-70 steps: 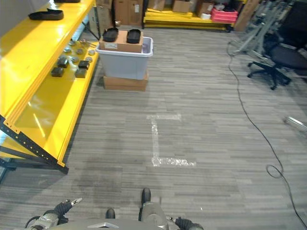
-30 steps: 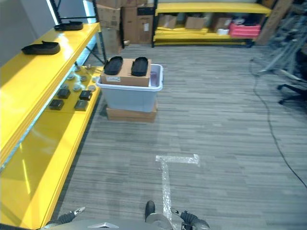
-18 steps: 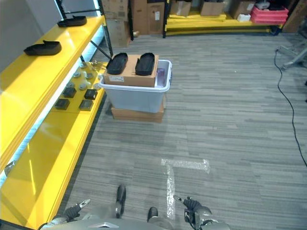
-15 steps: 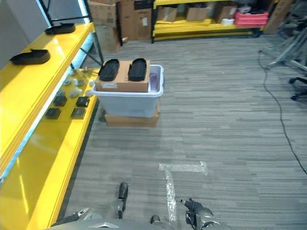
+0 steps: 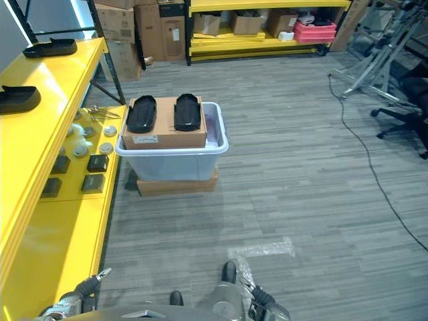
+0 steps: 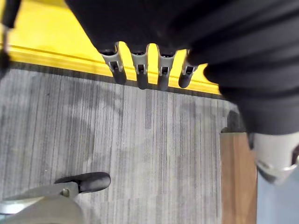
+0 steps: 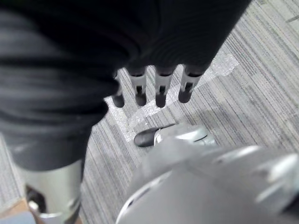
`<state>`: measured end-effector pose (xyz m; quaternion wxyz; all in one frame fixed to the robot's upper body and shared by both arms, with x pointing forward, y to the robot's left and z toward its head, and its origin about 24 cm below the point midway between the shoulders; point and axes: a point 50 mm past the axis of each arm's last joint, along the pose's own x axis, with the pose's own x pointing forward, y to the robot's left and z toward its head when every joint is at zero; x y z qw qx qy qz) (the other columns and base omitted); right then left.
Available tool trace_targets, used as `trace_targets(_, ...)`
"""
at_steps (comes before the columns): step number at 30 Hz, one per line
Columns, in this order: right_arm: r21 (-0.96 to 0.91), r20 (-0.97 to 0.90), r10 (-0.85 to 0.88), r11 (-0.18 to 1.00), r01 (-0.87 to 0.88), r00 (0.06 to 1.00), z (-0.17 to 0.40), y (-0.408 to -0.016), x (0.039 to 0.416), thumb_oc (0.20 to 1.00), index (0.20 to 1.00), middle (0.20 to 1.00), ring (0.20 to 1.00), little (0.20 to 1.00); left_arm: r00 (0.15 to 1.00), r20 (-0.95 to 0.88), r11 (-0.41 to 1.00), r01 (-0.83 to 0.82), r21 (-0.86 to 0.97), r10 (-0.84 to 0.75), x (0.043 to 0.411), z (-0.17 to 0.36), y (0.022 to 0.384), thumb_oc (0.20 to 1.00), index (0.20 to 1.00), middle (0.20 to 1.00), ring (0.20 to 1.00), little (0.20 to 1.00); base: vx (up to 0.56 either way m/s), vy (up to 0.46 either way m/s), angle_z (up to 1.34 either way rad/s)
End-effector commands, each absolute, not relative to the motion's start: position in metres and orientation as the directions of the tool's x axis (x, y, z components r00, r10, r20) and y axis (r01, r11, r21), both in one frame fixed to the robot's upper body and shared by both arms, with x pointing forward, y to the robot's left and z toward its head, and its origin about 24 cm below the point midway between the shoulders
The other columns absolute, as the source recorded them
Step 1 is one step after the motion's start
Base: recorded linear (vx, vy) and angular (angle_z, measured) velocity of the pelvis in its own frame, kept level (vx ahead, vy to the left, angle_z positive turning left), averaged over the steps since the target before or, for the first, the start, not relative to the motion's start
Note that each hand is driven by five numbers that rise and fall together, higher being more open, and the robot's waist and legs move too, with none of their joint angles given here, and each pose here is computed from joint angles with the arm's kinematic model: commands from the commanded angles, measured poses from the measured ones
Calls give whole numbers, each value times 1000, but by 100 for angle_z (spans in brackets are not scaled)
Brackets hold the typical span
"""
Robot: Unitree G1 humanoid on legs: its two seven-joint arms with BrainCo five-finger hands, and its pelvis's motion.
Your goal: Move parts from the plastic box to the shelf.
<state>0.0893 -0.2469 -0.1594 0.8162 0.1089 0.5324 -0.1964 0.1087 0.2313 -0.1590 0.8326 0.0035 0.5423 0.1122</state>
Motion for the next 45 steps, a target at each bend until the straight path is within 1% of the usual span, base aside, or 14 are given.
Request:
trace_targets(1,-67,-879,-269,887,458,393,-149,-267,110,1000,1000,1000,1000,1000,426,-884,972,-208,113,194,119,-157,228,1000,1000,1000,1000,1000,348,-307,60)
trace_targets(4,-102,-907,-269,886,453,323,-154,-269,89,1000,1000,1000,1000,1000,384,-901,963,-247,113,204,106,-161,224,1000,1000,1000,1000,1000,334,-369,70)
trace_targets(7,-124,-899,-298,877,465,322,-150,-279,93,1000,1000,1000,1000,1000,391,-901,957,-278,80,188,109,-162,218,1000,1000,1000,1000,1000,107,-227,64)
trace_targets(10,-167,-873,-353,864,475,335,-140,-297,104,1000,1000,1000,1000,1000,404,-899,973,-215,86,169,112,-161,214,1000,1000,1000,1000,1000,221,-214,8)
trace_targets(16,-138,-795,-425,822,552,434,-122,-316,134,1000,1000,1000,1000,1000,329,-925,971,-207,124,188,87,-167,219,1000,1000,1000,1000,1000,325,-25,-3)
trace_targets(23,-185,-771,-422,865,467,477,-124,-303,142,1000,1000,1000,1000,1000,308,-924,961,-223,161,226,77,-166,231,1000,1000,1000,1000,1000,245,71,-51)
trace_targets(24,-279,-720,-453,883,377,527,-119,-298,153,1000,1000,1000,1000,1000,342,-898,953,-213,214,278,87,-161,243,1000,1000,1000,1000,1000,53,96,-32)
trace_targets(27,-293,-594,-446,895,336,669,-98,-287,189,1000,1000,1000,1000,1000,405,-845,931,-253,262,348,109,-151,256,1000,1000,1000,1000,1000,72,21,-39)
trace_targets(29,-299,-569,-438,899,321,696,-94,-284,194,1000,1000,1000,1000,1000,417,-838,930,-258,263,352,113,-150,256,1000,1000,1000,1000,1000,81,-100,16)
trace_targets(30,-330,-408,-443,887,324,798,-64,-284,218,1000,1000,1000,1000,1000,490,-785,916,-316,245,379,139,-140,257,1000,1000,1000,1000,1000,33,-111,16)
trace_targets(32,-353,-336,-461,870,344,821,-53,-283,224,1000,1000,1000,1000,1000,518,-760,908,-352,229,392,150,-136,255,1000,1000,1000,1000,1000,68,-179,31)
trace_targets(38,-328,-261,-453,872,363,852,-42,-275,229,1000,1000,1000,1000,1000,452,-822,915,-355,190,346,130,-152,226,1000,1000,1000,1000,1000,102,-183,15)
trace_targets(40,-348,-160,-465,852,391,871,-21,-285,238,1000,1000,1000,1000,1000,423,-851,932,-310,188,312,119,-159,209,1000,1000,1000,1000,1000,96,-200,18)
trace_targets(45,-357,-7,-506,807,470,863,16,-303,259,1000,1000,1000,1000,1000,381,-876,943,-266,201,294,100,-164,208,1000,1000,1000,1000,1000,74,-46,18)
